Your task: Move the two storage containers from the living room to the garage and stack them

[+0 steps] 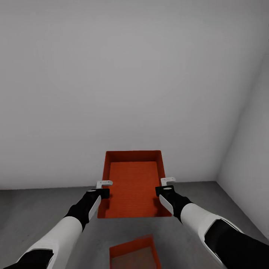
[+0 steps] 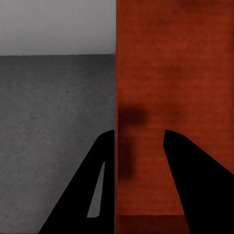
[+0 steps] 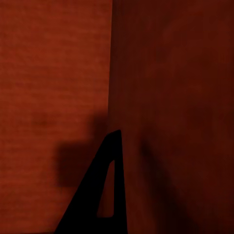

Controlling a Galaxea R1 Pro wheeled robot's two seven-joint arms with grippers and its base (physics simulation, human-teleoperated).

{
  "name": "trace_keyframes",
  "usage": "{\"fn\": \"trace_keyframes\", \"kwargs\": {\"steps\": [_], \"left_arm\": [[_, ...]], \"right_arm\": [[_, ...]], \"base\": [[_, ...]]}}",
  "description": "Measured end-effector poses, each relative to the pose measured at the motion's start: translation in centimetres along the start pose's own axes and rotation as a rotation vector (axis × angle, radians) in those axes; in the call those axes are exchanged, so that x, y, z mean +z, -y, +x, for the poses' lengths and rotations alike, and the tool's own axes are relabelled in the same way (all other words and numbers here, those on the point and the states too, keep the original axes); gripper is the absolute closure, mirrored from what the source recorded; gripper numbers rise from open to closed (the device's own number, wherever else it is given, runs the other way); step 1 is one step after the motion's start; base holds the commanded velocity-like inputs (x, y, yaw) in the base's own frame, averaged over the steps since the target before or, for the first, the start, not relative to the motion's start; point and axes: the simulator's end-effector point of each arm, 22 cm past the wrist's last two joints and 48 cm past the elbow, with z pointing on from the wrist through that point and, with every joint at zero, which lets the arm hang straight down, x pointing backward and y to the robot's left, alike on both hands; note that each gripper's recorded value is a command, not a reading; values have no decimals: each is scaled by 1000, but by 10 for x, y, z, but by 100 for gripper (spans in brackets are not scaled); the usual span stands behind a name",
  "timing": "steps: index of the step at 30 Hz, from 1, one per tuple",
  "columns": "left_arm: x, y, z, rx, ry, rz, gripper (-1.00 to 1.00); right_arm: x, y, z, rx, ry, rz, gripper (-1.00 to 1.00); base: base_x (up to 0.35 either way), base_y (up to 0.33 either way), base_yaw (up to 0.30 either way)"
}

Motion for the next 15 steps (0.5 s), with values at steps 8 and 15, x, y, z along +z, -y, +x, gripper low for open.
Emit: {"fn": "trace_keyframes", "kwargs": {"steps": [8,15], "left_arm": [[0,0,-1,0,1,0,100],[0,0,0,1,0,0,100]], "right_arm": [[1,0,0,1,1,-1,100],[1,0,0,1,1,-1,100]], "base": [[39,0,-10],[0,0,0]]}}
